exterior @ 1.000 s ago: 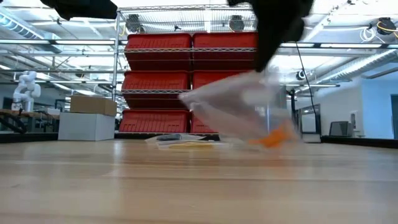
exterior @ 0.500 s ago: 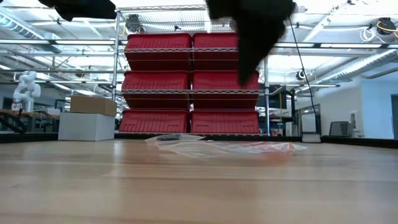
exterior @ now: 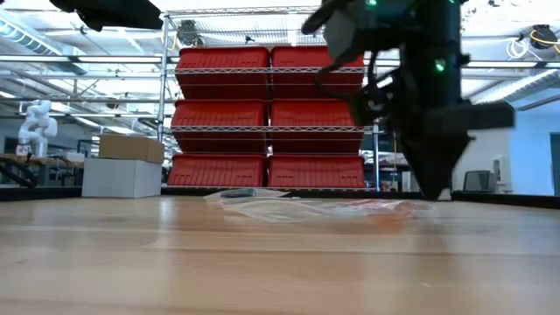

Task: Sort rubber bands
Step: Close the transparent zip bag

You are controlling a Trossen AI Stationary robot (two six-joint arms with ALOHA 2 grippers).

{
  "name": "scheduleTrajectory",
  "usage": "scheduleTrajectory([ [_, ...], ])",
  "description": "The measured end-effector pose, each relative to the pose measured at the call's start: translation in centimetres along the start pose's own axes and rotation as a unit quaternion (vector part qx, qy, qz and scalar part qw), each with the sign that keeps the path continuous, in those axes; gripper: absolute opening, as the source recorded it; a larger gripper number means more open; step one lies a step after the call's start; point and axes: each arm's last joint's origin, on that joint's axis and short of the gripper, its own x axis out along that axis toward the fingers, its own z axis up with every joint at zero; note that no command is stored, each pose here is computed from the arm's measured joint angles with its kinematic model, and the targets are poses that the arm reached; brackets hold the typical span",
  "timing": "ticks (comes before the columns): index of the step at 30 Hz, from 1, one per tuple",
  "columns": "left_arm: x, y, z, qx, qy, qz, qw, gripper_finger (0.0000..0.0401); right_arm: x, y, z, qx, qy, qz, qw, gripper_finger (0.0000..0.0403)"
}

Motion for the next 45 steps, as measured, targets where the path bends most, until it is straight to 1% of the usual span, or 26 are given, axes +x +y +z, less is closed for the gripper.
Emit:
scheduleTrajectory([
  [4,0.0,0.0,0.0,0.0,0.0,0.0,1.0,0.0162,1.2,0.9,-0.3,0.015,-0.02,0.034,0.999,0.0001],
  [8,0.0,0.0,0.0,0.0,0.0,0.0,1.0,0.0162,1.3,1.7,-0.2,0.034,-0.043,0.06,0.997,0.0],
  [10,0.0,0.0,0.0,0.0,-0.001,0.0,1.0,0.0162,0.9,2.5,0.6,0.059,-0.078,0.101,0.99,0.0],
  [12,0.0,0.0,0.0,0.001,-0.001,0.002,1.0,0.0162,-0.4,4.1,2.5,0.071,-0.156,0.177,0.969,0.0],
  [14,0.0,0.0,0.0,0.0,-0.001,0.004,1.0,0.0162,-1.8,5.1,3.3,0.066,-0.21,0.224,0.949,0.0],
  [15,0.0,0.0,0.0,0.0,-0.002,0.003,1.0,0.0162,-2.7,5.6,3.9,0.061,-0.245,0.25,0.935,0.0],
  [16,0.0,0.0,0.0,0.001,-0.001,0.004,1.0,0.0162,-3.6,6.1,4.7,0.053,-0.287,0.275,0.916,0.0],
  [17,0.0,0.0,0.0,0.001,-0.001,0.004,1.0,0.0162,-4.3,6.3,5.1,0.047,-0.313,0.282,0.905,0.0],
  [19,0.0,0.0,0.0,0.0,-0.001,0.004,1.0,0.0162,-5.6,6.2,5.7,0.044,-0.339,0.281,0.897,0.0],
  [20,0.0,0.0,0.0,0.0,-0.001,0.004,1.0,0.0162,-6.0,6.0,6.0,0.046,-0.347,0.274,0.896,0.0],
  [24,0.0,0.0,0.0,-0.001,-0.002,0.004,1.0,0.0162,-5.7,4.2,6.7,0.073,-0.335,0.236,0.909,0.0],
  [27,0.0,0.0,0.0,-0.001,-0.002,0.004,1.0,0.0162,-4.6,2.9,7.6,0.089,-0.334,0.219,0.912,0.0012],
  [29,0.0,0.0,0.0,0.0,-0.001,0.005,1.0,0.0162,-3.9,2.4,8.5,0.097,-0.345,0.221,0.907,0.0029],
  [31,0.0,0.0,0.0,-0.001,-0.001,0.005,1.0,0.0162,-2.7,2.3,9.4,0.093,-0.351,0.23,0.903,0.0052],
  [34,0.0,0.0,0.0,-0.002,-0.001,0.004,1.0,0.0162,-0.4,2.5,10.9,0.079,-0.37,0.232,0.896,0.0093],
  [36,0.0,0.0,0.0,-0.002,-0.001,0.004,1.0,0.0162,0.9,2.3,11.9,0.086,-0.385,0.228,0.89,0.0121],
  [38,0.0,0.0,0.0,-0.002,-0.001,0.004,1.0,0.0162,1.5,1.8,13.0,0.1,-0.4,0.209,0.887,0.0149],
  [41,0.0,0.0,0.0,-0.001,-0.001,0.004,1.0,0.0162,2.1,1.0,14.4,0.109,-0.414,0.176,0.887,0.0183],
  [45,0.0,0.0,0.0,-0.002,-0.001,0.004,1.0,0.0162,2.6,0.3,15.9,0.103,-0.422,0.165,0.886,0.0208],
])
